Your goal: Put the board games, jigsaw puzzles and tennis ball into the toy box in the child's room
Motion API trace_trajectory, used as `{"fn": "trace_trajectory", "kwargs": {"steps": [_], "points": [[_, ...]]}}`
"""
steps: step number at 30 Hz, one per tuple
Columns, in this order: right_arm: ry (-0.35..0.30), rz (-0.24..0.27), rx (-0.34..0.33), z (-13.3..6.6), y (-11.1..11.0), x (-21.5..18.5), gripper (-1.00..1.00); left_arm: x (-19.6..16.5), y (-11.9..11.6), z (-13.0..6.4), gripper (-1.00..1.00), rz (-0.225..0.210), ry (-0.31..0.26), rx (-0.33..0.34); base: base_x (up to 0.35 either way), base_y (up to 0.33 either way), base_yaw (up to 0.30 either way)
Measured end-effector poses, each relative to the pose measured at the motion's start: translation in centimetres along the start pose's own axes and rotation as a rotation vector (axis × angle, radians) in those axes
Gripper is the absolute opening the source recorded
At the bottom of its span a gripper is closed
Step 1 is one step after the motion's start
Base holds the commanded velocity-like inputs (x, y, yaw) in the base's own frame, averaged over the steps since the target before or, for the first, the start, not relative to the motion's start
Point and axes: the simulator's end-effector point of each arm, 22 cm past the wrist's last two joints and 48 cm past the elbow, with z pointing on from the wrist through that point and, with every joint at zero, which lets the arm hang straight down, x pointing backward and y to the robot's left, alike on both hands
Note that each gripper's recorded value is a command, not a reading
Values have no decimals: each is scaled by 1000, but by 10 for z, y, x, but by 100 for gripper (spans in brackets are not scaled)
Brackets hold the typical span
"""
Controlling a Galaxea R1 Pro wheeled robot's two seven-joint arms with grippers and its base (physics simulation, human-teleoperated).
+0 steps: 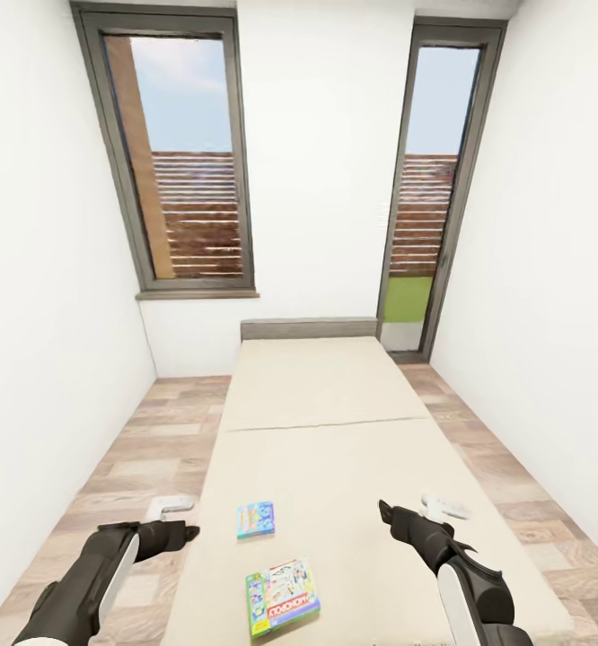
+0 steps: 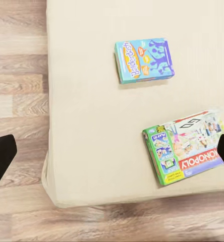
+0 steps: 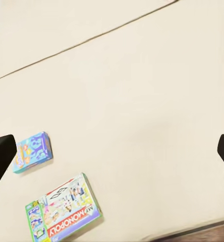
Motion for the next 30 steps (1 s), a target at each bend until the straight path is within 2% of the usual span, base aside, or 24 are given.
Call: {"fn": "trace_trajectory", "kwargs": {"steps": [6,19,30], "points": [[0,0,0,0,0,1,100,1,-3,1,100,0,3,13,49,0,-112],[-2,-3,1,1,1,1,100,2,-3,1,100,-2,3,18,71,0,-14],[-1,-7,6,2,0,2,100,2,-4,1,100,-2,5,17,122,-106,0]]}}
